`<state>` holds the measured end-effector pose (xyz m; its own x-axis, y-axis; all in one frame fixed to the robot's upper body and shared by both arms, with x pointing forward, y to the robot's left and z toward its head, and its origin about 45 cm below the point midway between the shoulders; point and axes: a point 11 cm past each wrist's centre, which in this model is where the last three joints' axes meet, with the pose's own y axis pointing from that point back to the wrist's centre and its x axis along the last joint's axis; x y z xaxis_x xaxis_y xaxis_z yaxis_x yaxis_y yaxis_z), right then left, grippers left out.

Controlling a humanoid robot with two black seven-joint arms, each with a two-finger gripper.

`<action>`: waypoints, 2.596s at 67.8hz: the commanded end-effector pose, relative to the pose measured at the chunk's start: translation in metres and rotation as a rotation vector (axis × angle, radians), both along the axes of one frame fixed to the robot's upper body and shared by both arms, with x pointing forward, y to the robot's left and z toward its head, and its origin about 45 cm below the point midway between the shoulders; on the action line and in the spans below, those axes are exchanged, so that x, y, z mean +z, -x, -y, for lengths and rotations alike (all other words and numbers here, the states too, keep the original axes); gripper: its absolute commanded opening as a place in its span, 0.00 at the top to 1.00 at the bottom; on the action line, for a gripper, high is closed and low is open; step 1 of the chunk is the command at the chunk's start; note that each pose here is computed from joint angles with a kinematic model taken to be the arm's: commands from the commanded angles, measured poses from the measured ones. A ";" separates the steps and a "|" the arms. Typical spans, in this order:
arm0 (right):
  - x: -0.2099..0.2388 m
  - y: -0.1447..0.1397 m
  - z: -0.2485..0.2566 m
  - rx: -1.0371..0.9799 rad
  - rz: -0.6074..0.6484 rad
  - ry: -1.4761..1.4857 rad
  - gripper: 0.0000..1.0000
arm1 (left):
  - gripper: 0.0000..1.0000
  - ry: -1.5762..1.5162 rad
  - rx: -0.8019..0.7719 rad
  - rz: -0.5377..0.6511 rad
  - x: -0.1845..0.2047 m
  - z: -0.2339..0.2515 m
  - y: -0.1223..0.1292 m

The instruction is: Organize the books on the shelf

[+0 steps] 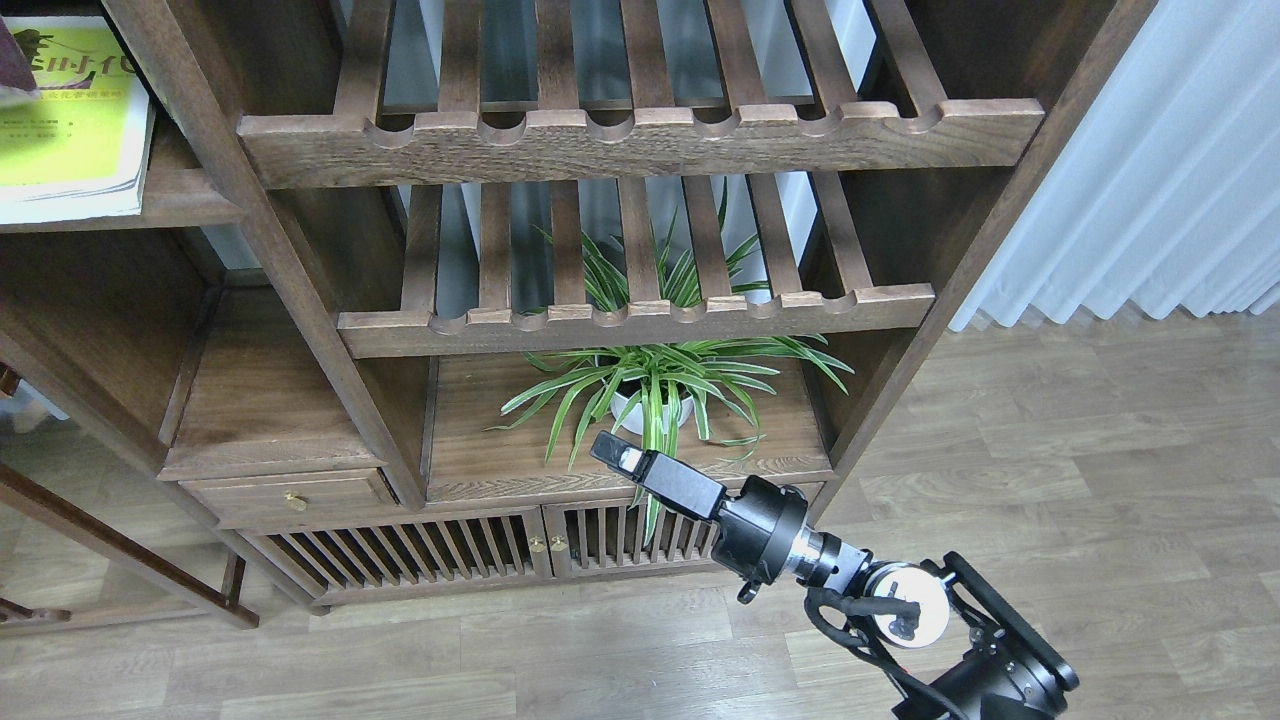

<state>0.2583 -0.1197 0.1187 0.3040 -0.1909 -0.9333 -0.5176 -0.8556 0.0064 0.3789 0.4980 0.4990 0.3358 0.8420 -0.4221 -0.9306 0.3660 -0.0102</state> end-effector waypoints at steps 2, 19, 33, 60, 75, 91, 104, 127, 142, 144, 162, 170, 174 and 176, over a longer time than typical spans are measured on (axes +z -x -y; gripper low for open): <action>0.000 0.001 -0.002 0.006 0.002 0.000 0.00 | 0.99 0.044 -0.025 0.038 0.008 0.013 -0.018; 0.001 0.000 -0.001 0.002 0.004 -0.002 0.00 | 0.99 0.085 -0.021 0.037 0.002 0.021 -0.042; 0.002 -0.001 0.002 -0.008 0.004 -0.004 0.00 | 0.99 0.096 0.020 0.035 0.001 0.011 -0.048; 0.001 -0.001 0.002 -0.007 0.001 -0.003 0.00 | 0.76 0.110 0.027 -0.016 -0.024 0.015 -0.059; 0.000 0.000 0.001 -0.006 -0.001 -0.003 0.00 | 0.33 0.090 -0.007 -0.021 -0.027 0.031 -0.067; -0.001 0.001 0.001 -0.004 -0.004 -0.002 0.00 | 0.10 0.083 -0.055 0.013 -0.013 0.047 -0.067; -0.004 0.005 0.001 -0.005 -0.015 -0.002 0.00 | 0.08 0.051 -0.132 0.044 0.003 0.071 -0.062; -0.008 0.011 0.001 -0.004 -0.032 -0.002 0.00 | 0.04 -0.063 -0.153 0.066 0.024 0.069 -0.034; -0.013 0.016 0.002 -0.008 -0.049 -0.002 0.00 | 0.02 -0.196 -0.043 -0.016 0.021 0.025 -0.002; -0.014 0.018 0.002 -0.010 -0.054 -0.002 0.00 | 0.02 -0.214 -0.024 -0.039 0.017 0.017 0.002; -0.020 0.025 0.005 -0.020 -0.077 -0.004 0.00 | 0.00 -0.339 0.085 -0.285 -0.035 -0.031 0.042; -0.025 0.031 0.007 -0.029 -0.096 -0.003 0.00 | 0.00 -0.368 0.083 -0.408 -0.069 -0.038 0.060; -0.026 0.032 0.009 -0.033 -0.100 -0.003 0.00 | 0.00 -0.370 0.083 -0.446 -0.080 -0.040 0.064; -0.028 0.033 0.009 -0.036 -0.106 -0.003 0.00 | 0.00 -0.369 0.087 -0.482 -0.091 -0.043 0.068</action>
<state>0.2288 -0.1266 0.0945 0.2117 -0.1951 -0.9577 -0.5376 -0.8416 0.0526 0.3233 0.5347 0.4376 0.1402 0.9741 -0.1773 -0.8697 0.2068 0.4482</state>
